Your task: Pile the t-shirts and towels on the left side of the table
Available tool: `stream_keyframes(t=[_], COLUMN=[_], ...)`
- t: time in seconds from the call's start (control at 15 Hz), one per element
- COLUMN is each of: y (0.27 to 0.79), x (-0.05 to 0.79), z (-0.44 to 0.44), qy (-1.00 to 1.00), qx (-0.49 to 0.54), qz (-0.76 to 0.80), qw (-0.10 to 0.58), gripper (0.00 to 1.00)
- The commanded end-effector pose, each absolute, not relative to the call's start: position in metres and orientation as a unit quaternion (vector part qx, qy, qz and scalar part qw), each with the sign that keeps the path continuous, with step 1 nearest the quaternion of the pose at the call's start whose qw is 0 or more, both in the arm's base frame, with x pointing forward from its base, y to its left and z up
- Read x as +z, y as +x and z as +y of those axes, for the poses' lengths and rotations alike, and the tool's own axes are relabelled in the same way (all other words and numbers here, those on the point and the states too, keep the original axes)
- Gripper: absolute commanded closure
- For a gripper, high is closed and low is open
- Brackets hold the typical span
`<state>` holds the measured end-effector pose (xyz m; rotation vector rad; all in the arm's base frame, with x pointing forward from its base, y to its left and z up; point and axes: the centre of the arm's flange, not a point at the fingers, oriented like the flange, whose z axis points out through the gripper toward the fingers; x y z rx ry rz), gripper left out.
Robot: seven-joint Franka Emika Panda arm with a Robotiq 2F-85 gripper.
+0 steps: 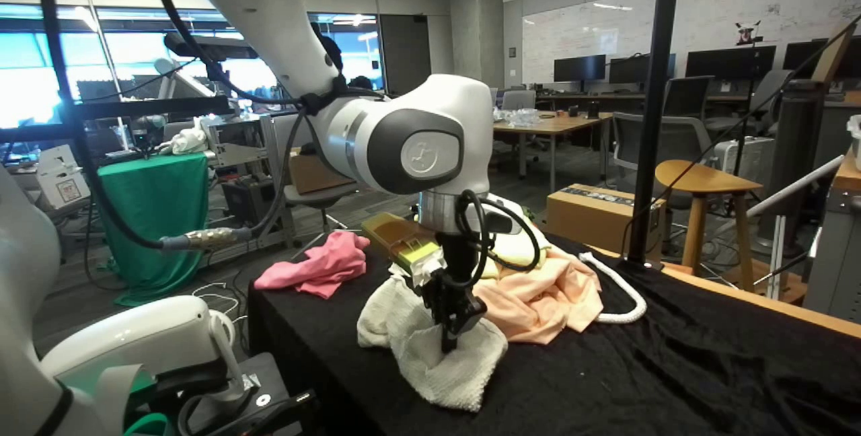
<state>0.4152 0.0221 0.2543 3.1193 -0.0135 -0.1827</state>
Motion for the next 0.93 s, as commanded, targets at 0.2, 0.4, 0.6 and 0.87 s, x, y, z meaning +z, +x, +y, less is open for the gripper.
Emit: stream_keyframes(t=[0.2,0.4,0.6,0.87], y=[0.408,0.413,0.424,0.459], x=[0.284,0.298,0.325,0.368], z=[0.018,0.021,0.027,0.045], qy=[0.999,0.999,0.997,0.989], qx=[-0.022,-0.002,0.039,0.103], qz=[0.006,0.000,-0.026,-0.075], qw=[-0.031,-0.043,-0.066,-0.081], gripper=[0.93,0.94,0.94,0.93])
